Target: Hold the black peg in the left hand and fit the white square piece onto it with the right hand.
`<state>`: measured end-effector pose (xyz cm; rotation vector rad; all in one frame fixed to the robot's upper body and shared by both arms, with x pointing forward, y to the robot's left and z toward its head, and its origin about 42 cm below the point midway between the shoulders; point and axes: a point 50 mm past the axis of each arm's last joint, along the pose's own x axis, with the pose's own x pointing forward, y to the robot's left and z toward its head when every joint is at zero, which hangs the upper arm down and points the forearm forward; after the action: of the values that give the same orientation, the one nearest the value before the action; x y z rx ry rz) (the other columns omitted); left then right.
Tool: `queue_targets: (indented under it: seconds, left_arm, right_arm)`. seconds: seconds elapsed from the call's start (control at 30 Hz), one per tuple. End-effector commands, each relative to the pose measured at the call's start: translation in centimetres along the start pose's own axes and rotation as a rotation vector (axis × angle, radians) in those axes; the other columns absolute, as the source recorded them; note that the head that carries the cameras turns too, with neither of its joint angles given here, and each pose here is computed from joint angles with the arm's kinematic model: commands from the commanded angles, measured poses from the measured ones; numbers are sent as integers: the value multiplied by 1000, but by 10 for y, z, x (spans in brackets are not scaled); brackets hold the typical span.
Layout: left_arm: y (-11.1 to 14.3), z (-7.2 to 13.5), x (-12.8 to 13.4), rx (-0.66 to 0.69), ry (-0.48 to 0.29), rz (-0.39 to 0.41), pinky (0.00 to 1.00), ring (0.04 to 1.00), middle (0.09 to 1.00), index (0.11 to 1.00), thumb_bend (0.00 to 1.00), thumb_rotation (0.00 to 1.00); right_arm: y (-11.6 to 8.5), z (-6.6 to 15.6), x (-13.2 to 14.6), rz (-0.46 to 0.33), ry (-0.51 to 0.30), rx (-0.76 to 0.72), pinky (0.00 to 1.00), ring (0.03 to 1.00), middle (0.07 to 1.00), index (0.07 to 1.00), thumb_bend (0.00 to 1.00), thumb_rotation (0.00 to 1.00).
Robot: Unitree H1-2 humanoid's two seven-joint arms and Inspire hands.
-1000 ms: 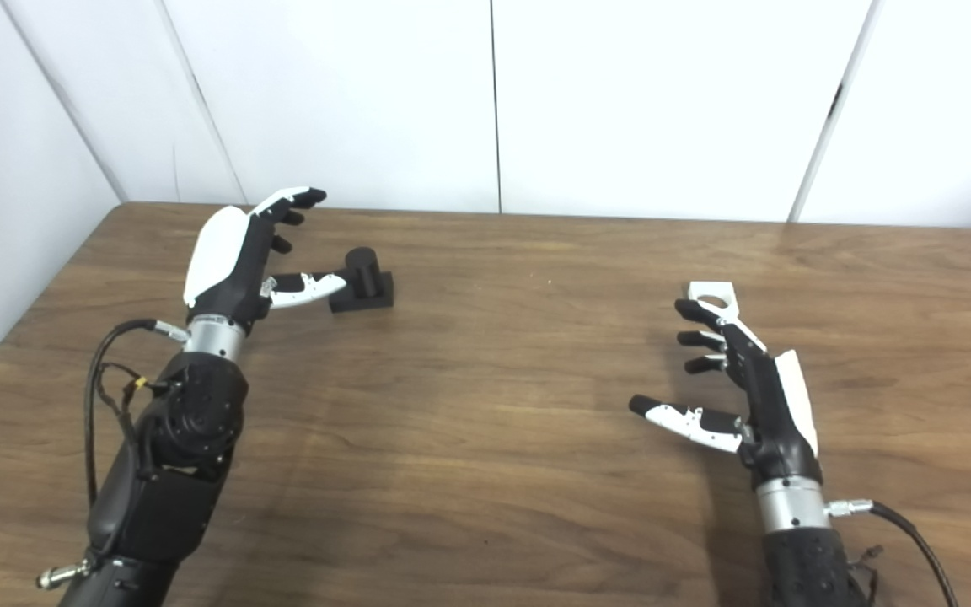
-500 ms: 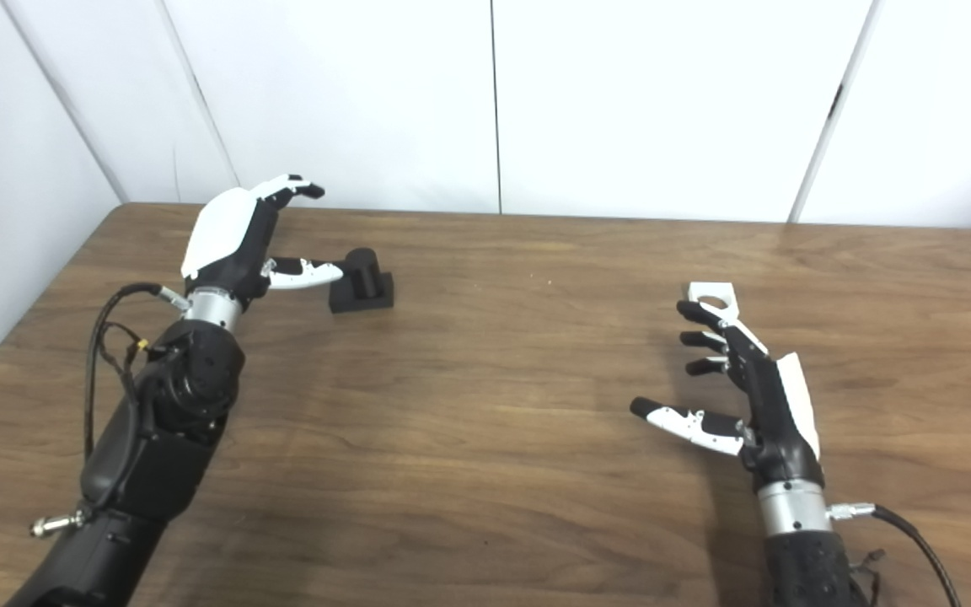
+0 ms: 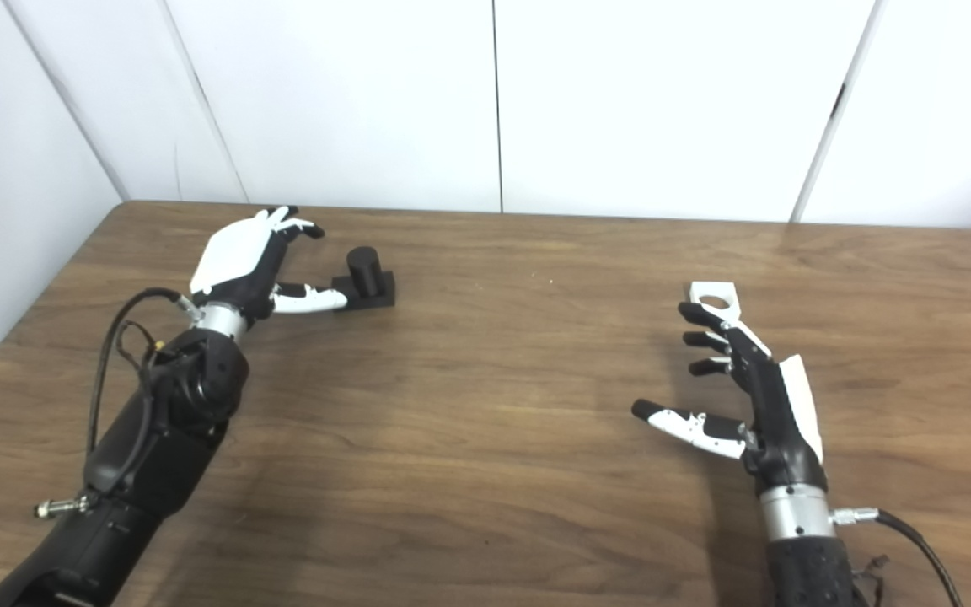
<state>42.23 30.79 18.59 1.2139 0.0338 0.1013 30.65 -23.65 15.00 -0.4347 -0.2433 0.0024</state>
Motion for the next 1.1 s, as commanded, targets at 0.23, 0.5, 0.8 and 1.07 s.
queue_targets:
  seconds: [0.23,0.5,0.8,1.07]
  left_arm:
    - [24,5,23,47,-29,33,1000,1000,1000,801,968,510]
    - [9,5,23,32,-23,4,1000,1000,1000,772,922,392]
    - [-2,5,30,20,-21,-17,1000,1000,1000,768,875,416]
    - [-11,9,32,-31,-65,-14,1000,1000,1000,744,817,402]
  right_arm:
    - [-4,14,7,-31,-77,6,601,747,814,788,726,16]
    - [-4,16,7,-35,-79,0,603,746,811,789,731,13]
    - [-4,16,6,-33,-80,0,607,753,816,793,723,7]
    - [-5,16,5,-33,-76,-1,609,753,824,799,715,21]
